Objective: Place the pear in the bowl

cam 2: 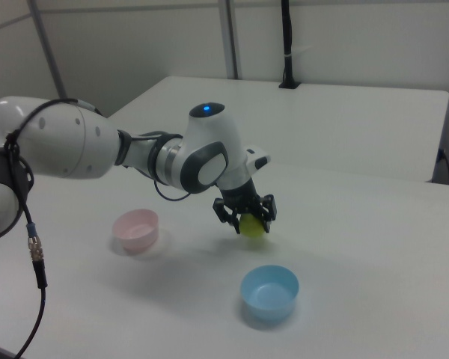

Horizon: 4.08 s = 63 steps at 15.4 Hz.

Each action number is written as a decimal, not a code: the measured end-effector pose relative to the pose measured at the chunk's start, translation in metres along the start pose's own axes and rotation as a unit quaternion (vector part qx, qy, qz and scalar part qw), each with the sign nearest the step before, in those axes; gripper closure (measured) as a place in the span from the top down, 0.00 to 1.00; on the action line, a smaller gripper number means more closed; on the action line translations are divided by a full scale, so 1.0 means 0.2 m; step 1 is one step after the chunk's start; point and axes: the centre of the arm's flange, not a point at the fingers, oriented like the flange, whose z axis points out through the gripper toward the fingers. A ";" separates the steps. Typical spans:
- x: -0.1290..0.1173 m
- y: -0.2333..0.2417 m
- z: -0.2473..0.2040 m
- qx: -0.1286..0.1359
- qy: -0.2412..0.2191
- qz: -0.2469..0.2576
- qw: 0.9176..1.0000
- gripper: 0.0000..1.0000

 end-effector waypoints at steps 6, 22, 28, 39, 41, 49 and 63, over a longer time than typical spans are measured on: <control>0.04 -0.06 -0.46 0.027 0.024 0.014 0.999 0.73; 0.05 -0.73 -1.27 0.089 0.008 0.036 0.995 0.73; -0.10 -0.98 -1.06 0.101 -0.012 0.008 0.995 0.73; -0.04 -1.30 -0.42 0.093 -0.025 -0.019 0.995 0.73; -0.04 -1.31 -0.33 0.088 -0.031 -0.022 0.995 0.73; -0.03 -1.26 -0.27 0.084 -0.032 -0.015 0.996 0.99; 0.09 -0.90 -1.23 0.092 -0.041 0.082 0.992 1.00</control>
